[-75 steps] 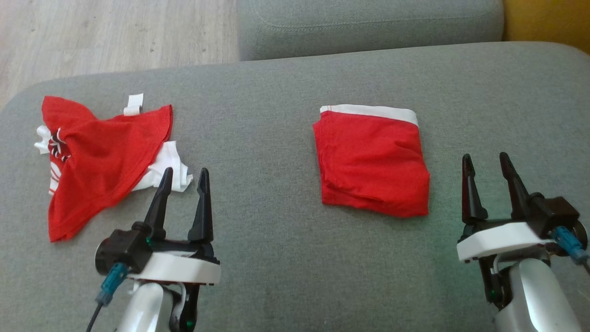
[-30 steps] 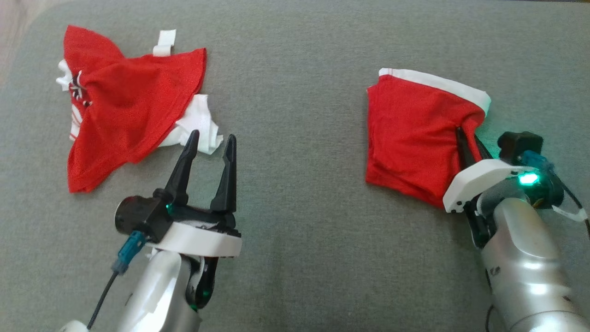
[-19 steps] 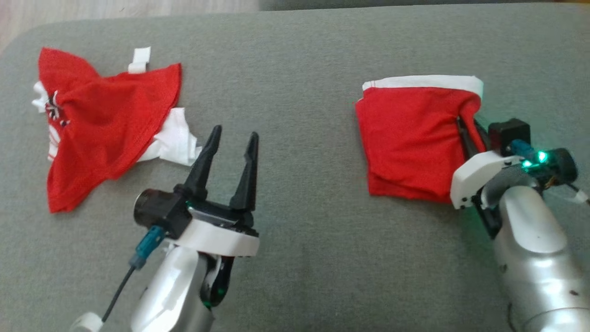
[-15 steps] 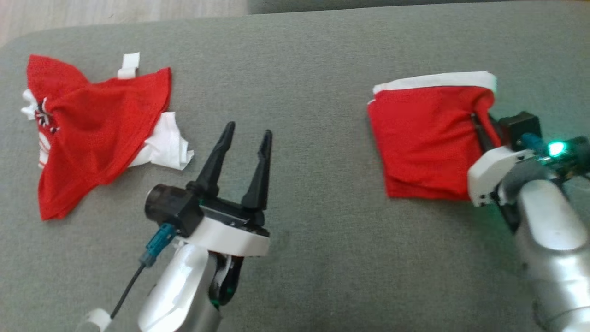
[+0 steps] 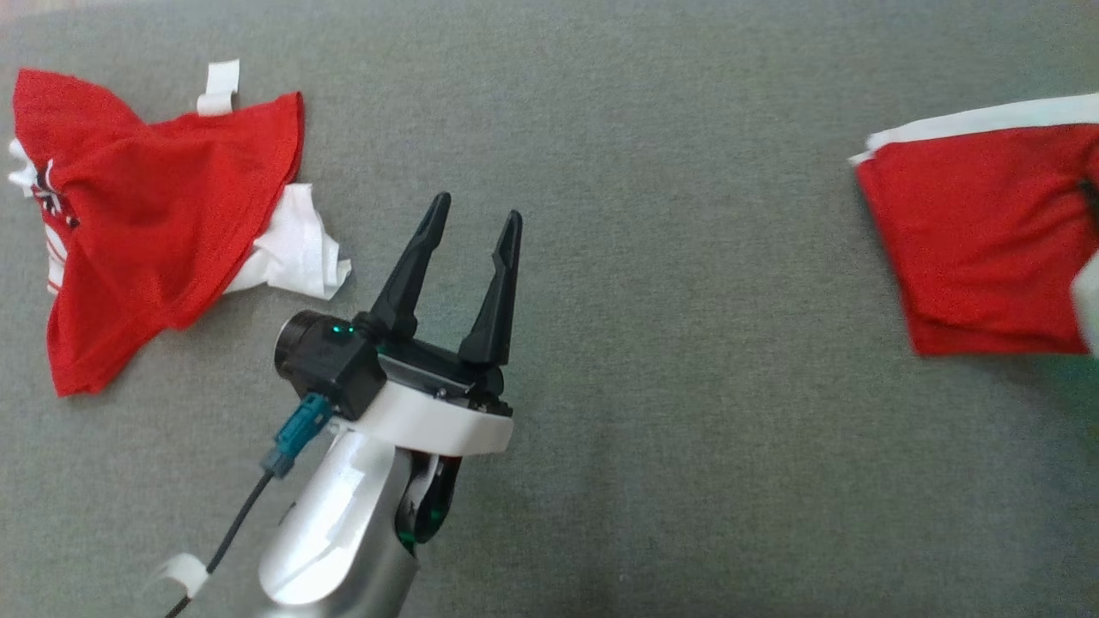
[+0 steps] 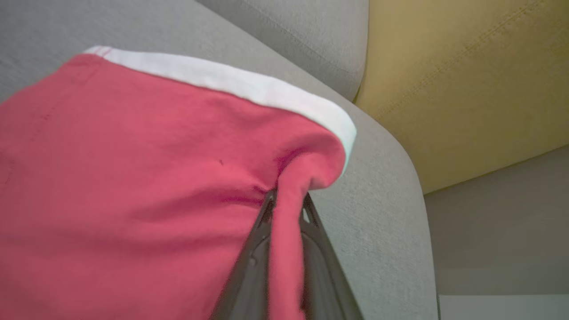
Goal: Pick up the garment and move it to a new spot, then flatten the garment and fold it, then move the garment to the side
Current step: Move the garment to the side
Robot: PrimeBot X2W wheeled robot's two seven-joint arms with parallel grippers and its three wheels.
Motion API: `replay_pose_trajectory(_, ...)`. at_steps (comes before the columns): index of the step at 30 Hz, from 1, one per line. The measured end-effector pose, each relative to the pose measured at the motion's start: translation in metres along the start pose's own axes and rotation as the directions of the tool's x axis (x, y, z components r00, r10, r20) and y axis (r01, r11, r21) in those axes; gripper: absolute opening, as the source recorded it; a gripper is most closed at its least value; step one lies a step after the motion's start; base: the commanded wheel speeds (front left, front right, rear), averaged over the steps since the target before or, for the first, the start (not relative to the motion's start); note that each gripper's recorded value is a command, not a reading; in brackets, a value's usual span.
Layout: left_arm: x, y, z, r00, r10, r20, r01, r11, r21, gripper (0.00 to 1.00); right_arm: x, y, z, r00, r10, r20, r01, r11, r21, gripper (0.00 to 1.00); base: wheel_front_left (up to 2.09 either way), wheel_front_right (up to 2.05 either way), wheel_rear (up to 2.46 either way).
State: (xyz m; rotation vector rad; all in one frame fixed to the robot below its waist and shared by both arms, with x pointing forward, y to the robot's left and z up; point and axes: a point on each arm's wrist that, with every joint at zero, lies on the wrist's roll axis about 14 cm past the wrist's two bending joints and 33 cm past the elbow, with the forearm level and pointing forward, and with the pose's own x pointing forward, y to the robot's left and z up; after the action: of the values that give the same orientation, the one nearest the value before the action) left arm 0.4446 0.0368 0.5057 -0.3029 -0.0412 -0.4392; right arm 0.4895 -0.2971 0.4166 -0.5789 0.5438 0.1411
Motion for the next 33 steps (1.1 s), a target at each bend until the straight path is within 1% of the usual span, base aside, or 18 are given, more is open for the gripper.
replay_pose_trajectory(2,0.001,0.005,-0.002,1.0,0.011,-0.002,-0.011,1.0,0.0,1.0,0.002,-0.009,-0.007,0.999,-0.008,-0.031,0.007,1.0,-0.027,0.0,0.0,0.0,0.0)
replay_pose_trajectory(5,0.003,0.013,-0.003,1.0,0.026,-0.001,-0.026,1.0,-0.003,1.0,0.007,-0.021,-0.018,0.997,-0.023,-0.076,0.021,0.999,-0.034,0.0,0.0,0.0,0.0)
replay_pose_trajectory(8,0.005,0.023,-0.008,0.999,0.043,-0.008,-0.043,0.999,-0.006,1.0,0.016,-0.038,-0.026,0.992,-0.055,-0.11,0.051,0.998,-0.038,0.0,0.0,0.0,0.0)
replay_pose_trajectory(11,0.007,0.031,-0.011,0.998,0.058,-0.013,-0.058,0.998,-0.006,1.0,0.023,-0.051,-0.027,0.989,-0.087,-0.122,0.086,0.996,-0.017,0.0,0.0,0.0,0.0)
replay_pose_trajectory(16,0.006,0.039,-0.016,0.997,0.074,-0.025,-0.074,0.997,-0.009,1.0,0.029,-0.06,-0.033,0.983,-0.117,-0.142,0.118,0.993,-0.002,0.0,0.0,0.0,0.0)
replay_pose_trajectory(21,0.005,0.039,-0.015,0.997,0.075,-0.022,-0.075,0.997,-0.007,1.0,0.027,-0.068,-0.035,0.978,-0.147,-0.147,0.151,0.988,0.018,0.0,0.0,0.0,0.0)
replay_pose_trajectory(22,0.006,0.039,-0.013,0.997,0.075,-0.02,-0.075,0.997,-0.006,1.0,0.026,-0.069,-0.035,0.978,-0.152,-0.146,0.158,0.987,0.028,0.84,0.0,0.0,0.0)
replay_pose_trajectory(23,0.006,0.039,-0.013,0.997,0.075,-0.02,-0.075,0.997,-0.006,1.0,0.026,-0.069,-0.035,0.978,-0.152,-0.146,0.158,0.987,0.028,1.0,0.0,0.0,0.0)
replay_pose_trajectory(28,0.005,0.038,-0.004,0.997,0.076,0.0,-0.076,0.997,0.011,1.0,0.019,-0.065,-0.023,0.98,-0.168,-0.11,0.177,0.981,0.078,1.0,0.0,0.0,0.0)
replay_pose_trajectory(33,0.002,0.036,0.015,0.996,0.08,0.044,-0.081,0.996,0.023,1.0,0.006,-0.061,0.003,0.983,-0.183,-0.021,0.185,0.974,0.133,1.0,0.0,0.0,0.0)
